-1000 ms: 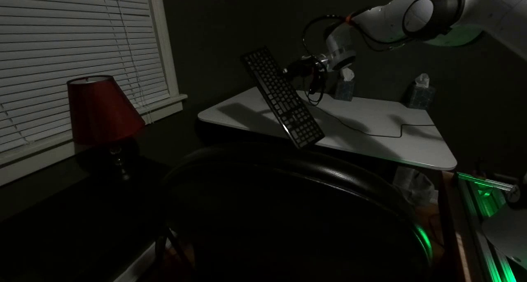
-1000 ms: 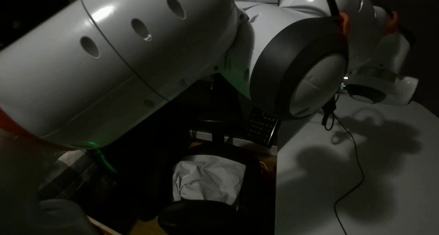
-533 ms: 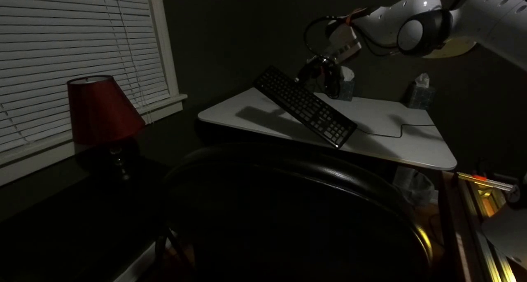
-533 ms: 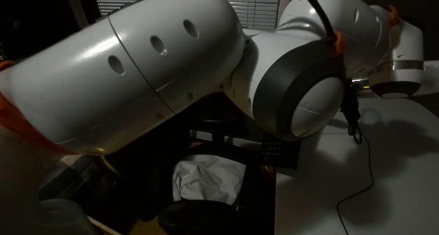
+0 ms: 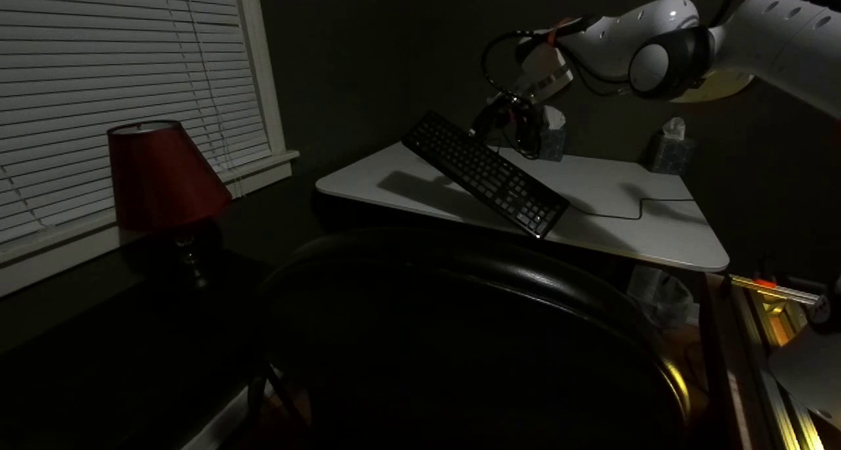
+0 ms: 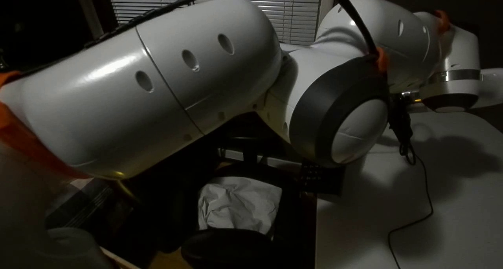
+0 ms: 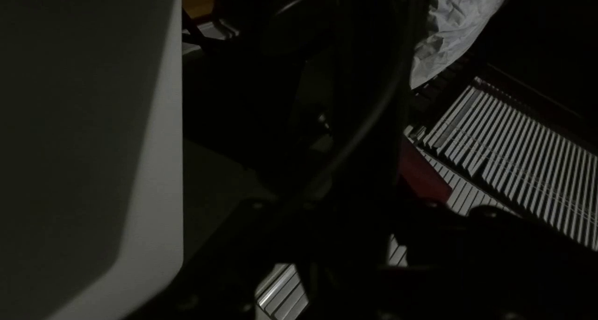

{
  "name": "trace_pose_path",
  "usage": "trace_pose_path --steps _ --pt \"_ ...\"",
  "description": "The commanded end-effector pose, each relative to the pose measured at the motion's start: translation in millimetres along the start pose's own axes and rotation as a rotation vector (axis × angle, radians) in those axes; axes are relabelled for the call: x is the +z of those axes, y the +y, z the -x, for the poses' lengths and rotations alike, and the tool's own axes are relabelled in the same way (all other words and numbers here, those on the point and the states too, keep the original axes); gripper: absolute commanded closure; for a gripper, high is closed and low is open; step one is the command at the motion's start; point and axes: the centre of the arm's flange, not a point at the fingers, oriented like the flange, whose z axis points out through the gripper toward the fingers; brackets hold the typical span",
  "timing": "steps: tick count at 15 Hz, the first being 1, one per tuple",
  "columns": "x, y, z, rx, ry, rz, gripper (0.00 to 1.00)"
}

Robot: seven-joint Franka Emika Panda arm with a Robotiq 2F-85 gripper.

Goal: Put the keyboard on the table

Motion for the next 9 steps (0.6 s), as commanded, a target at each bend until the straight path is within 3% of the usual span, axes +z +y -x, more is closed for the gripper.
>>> trace_pose_path --steps 1,9 --pt "-7 14 -17 0.030 -0.040 0.064 0.95" --pt "-17 49 -33 0.096 -0.278 0.241 0.95"
